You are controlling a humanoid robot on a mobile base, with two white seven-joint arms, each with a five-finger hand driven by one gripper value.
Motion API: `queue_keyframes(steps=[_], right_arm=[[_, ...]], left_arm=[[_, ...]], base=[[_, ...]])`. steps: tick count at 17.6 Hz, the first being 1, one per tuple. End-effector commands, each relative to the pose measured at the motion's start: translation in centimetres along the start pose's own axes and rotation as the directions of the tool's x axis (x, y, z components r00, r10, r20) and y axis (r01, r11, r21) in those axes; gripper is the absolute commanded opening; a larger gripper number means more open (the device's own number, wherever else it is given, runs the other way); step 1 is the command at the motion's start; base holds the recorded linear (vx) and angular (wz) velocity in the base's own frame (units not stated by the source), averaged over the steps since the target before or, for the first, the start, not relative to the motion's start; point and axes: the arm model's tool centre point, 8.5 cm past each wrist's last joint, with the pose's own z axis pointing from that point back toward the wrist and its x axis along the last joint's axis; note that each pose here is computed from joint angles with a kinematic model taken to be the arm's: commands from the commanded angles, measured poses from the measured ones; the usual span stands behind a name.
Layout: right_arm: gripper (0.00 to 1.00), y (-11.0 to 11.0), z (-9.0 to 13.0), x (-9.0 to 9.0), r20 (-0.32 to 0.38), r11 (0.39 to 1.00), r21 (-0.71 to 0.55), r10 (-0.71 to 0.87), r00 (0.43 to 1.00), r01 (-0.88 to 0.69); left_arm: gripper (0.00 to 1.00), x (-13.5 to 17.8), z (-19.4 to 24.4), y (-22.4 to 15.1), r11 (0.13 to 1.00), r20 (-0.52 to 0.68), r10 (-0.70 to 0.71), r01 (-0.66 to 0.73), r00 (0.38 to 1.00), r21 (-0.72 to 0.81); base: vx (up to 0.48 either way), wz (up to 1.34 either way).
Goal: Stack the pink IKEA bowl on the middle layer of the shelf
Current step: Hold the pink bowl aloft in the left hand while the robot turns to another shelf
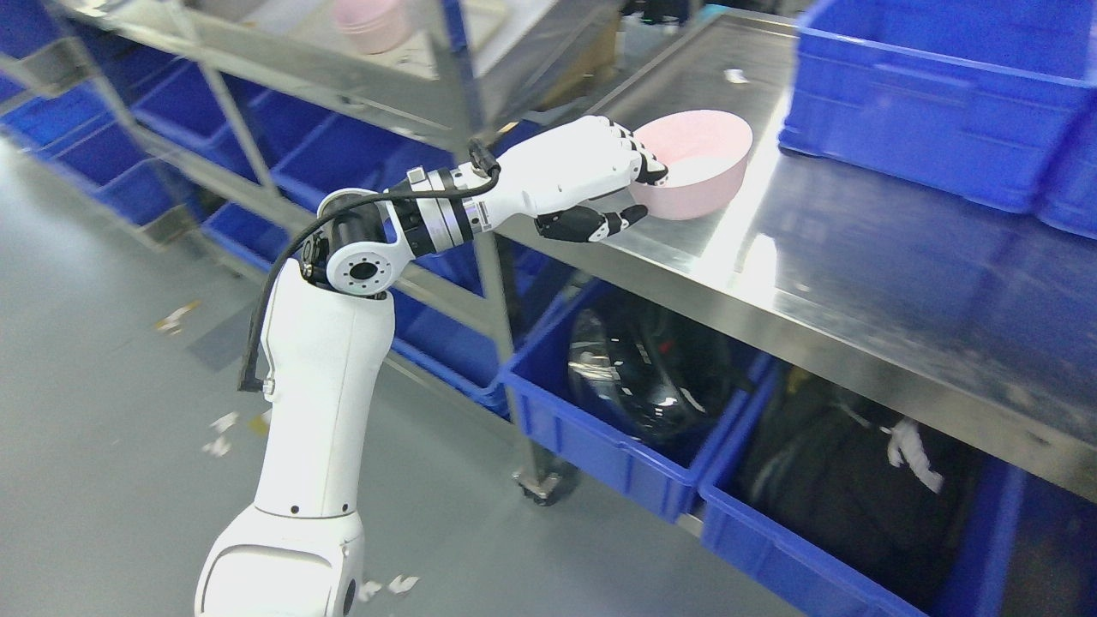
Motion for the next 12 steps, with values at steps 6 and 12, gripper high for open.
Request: queue_keyframes(steps=[6,12], right_arm=[[1.0,-1.09,-0.32,0.56,0.018,1.0,-0.017,0.003,1.0,-0.003],[1.0,-1.09,-0.32,0.56,0.018,1.0,-0.017,0.002,1.0,-0.001]], left_arm=[[0.03,3.67,-0.58,0.67,0.997,0.084,-0.081,0.08,0.993,0.018],[0.03,3.73,-0.55,0.77,0.997,0.092,-0.074,0.072,0.993,0.029]], base=[[0.031,1.49],[0.05,1.2]])
